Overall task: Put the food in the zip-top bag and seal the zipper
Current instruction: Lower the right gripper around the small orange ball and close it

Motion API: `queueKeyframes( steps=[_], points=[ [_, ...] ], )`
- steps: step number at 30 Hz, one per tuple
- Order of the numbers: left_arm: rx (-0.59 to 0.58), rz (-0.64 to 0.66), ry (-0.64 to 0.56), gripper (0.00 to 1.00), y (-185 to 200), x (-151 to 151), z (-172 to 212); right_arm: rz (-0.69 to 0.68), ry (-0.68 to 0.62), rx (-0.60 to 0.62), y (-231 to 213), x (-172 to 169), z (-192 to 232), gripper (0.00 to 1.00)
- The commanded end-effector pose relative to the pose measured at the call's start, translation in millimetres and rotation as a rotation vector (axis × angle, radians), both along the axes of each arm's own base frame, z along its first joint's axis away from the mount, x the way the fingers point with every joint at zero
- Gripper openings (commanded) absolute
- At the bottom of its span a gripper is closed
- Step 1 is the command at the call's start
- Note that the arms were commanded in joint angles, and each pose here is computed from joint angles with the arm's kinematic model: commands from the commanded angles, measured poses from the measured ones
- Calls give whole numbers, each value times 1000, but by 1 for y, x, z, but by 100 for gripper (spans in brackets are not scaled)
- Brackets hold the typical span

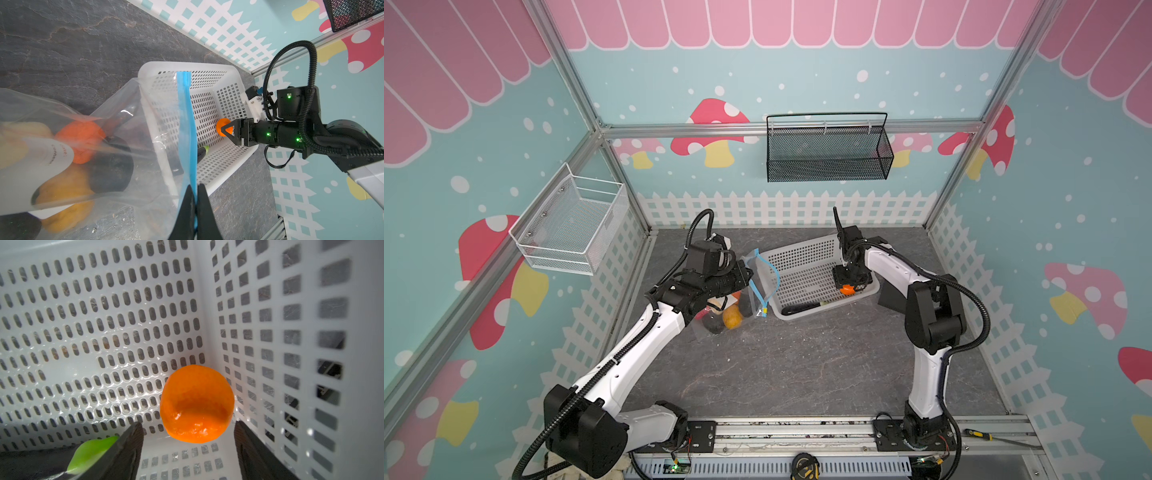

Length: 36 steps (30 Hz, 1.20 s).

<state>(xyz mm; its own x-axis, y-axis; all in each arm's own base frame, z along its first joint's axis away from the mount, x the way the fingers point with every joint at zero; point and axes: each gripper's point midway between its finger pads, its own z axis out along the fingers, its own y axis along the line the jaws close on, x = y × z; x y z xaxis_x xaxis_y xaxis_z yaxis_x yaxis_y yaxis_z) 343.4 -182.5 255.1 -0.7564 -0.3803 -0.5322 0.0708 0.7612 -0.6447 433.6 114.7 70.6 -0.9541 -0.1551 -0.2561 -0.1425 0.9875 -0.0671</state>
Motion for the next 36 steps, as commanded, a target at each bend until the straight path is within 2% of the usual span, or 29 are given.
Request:
queueKeyframes(
  steps=[1, 13, 25, 30, 36],
  points=[
    [-8, 8, -7, 0, 1, 2, 1, 6, 33, 3, -2, -4, -11, 72],
    [-7, 6, -6, 0, 0, 3, 0, 25, 57, 71, 10, -5, -22, 70],
    [-11, 5, -3, 0, 0, 4, 0, 34, 54, 96, 15, -4, -21, 89],
    [-11, 3, -3, 0, -1, 4, 0, 35, 60, 99, 15, -4, -24, 90],
    [-8, 9, -3, 0, 0, 4, 0, 43, 72, 121, 20, -6, -28, 84]
  ],
)
